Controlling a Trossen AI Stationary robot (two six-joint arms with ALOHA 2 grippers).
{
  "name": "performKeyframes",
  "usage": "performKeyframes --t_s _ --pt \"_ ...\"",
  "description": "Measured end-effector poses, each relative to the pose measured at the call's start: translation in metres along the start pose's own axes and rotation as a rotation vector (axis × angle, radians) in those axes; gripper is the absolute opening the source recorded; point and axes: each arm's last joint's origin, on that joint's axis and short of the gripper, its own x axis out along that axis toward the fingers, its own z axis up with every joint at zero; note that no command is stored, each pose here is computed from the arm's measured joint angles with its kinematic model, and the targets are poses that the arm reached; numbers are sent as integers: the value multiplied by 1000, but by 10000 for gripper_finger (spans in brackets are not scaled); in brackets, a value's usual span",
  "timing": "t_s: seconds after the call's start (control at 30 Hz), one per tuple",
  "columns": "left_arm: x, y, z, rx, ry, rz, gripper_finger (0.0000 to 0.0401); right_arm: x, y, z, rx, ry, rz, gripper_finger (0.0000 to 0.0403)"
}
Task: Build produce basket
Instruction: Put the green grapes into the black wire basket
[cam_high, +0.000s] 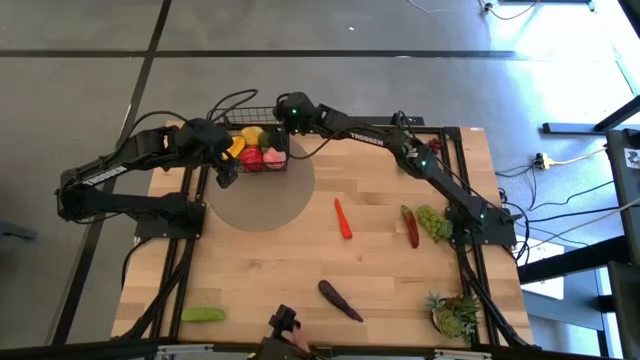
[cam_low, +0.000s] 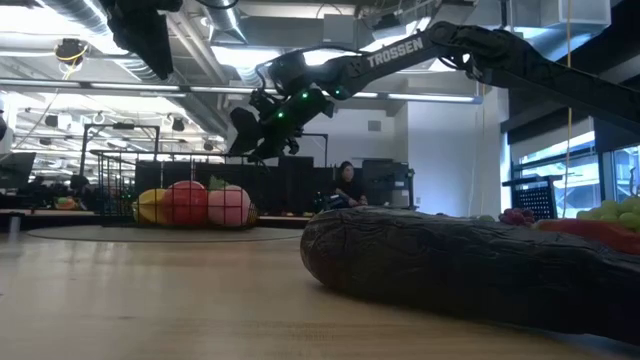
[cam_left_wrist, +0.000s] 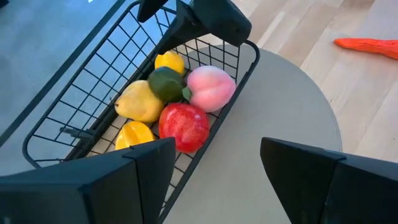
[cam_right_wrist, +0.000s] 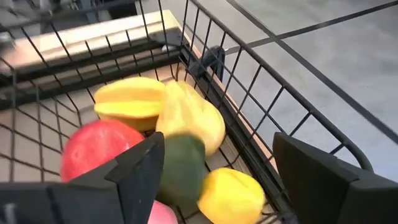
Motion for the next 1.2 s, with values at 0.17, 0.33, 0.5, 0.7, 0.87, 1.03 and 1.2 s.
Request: performKeyframes --t_s 0.17,0.33,0.5,0.7,0.87,1.03,1.2 --pt "0 0 0 0 0 0 225 -16 1 16 98 -14 14 282" --pt "0 0 0 0 -1 0 225 -36 3 27 130 45 46 271" --pt "0 0 0 0 -1 0 225 -65 12 36 92 154 76 261" --pt "0 0 0 0 -1 0 225 -111 28 46 64 298 23 259" --pt "0 0 0 0 -1 0 225 -151 40 51 161 412 -106 259" --pt "0 0 0 0 -1 0 225 -188 52 46 248 559 -204 259" --pt "0 0 0 0 -1 0 225 -215 67 34 301 743 -271 259"
